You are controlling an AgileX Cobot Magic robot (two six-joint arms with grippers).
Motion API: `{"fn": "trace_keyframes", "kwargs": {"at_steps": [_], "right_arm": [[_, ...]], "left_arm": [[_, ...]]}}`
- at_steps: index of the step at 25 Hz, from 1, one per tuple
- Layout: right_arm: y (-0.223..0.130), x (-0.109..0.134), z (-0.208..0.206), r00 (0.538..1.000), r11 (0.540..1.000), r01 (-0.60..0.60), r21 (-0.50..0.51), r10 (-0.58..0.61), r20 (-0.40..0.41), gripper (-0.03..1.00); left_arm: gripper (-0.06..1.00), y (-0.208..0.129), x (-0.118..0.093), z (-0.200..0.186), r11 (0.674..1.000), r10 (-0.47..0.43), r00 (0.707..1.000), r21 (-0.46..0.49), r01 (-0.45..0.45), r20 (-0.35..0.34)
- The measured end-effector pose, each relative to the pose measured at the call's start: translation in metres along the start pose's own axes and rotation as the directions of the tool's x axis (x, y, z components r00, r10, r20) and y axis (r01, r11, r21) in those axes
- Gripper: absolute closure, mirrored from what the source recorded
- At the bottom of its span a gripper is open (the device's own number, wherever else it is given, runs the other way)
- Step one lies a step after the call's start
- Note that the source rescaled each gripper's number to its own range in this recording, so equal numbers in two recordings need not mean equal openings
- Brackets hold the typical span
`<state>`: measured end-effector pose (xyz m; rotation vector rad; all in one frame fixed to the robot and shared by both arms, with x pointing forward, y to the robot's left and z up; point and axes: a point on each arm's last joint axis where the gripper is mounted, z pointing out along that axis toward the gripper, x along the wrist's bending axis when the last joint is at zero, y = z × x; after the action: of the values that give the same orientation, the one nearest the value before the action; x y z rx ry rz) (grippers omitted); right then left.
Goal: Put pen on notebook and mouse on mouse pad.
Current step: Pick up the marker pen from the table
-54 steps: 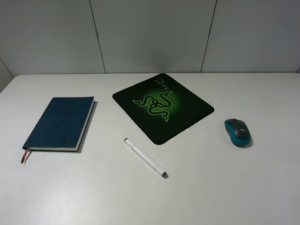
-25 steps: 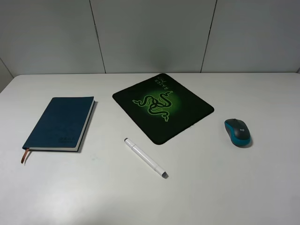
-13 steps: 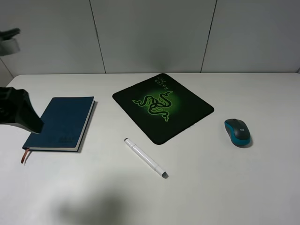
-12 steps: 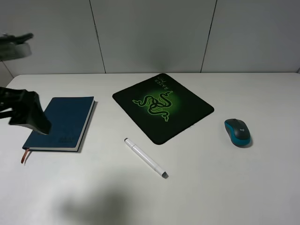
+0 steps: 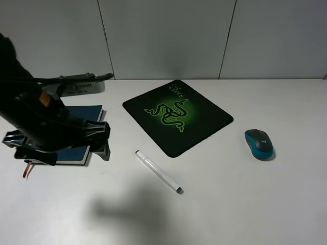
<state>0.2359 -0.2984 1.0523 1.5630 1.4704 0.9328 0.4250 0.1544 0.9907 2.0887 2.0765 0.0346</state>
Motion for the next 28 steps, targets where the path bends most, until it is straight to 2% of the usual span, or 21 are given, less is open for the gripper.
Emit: {"fn": "trace_keyframes", "kwargs": {"at_steps": [8, 10, 14, 19, 28], "right_arm": [[0.000, 0.000, 0.000, 1.000, 1.000, 0.000, 0.000, 0.000, 0.000, -0.03], [0.000, 0.000, 0.000, 1.000, 1.000, 0.000, 0.000, 0.000, 0.000, -0.03], [0.000, 0.000, 0.000, 1.000, 1.000, 0.000, 0.000, 0.000, 0.000, -0.03], [0.000, 0.000, 0.000, 1.000, 1.000, 0.000, 0.000, 0.000, 0.000, -0.03], [0.000, 0.000, 0.000, 1.000, 1.000, 0.000, 0.000, 0.000, 0.000, -0.03]], "left_arm": [[-0.04, 0.011, -0.045, 0.033, 0.999, -0.007, 1.000, 0.051, 0.008, -0.022], [-0.04, 0.018, -0.063, 0.042, 0.999, -0.015, 1.000, 0.052, 0.016, -0.018], [-0.04, 0.024, -0.081, 0.054, 0.997, -0.052, 0.999, 0.049, 0.052, -0.011], [-0.04, 0.025, -0.094, 0.071, 0.991, -0.106, 0.994, 0.080, 0.108, -0.025], [-0.04, 0.027, -0.103, 0.092, 0.980, -0.157, 0.986, 0.116, 0.162, -0.053]]}}
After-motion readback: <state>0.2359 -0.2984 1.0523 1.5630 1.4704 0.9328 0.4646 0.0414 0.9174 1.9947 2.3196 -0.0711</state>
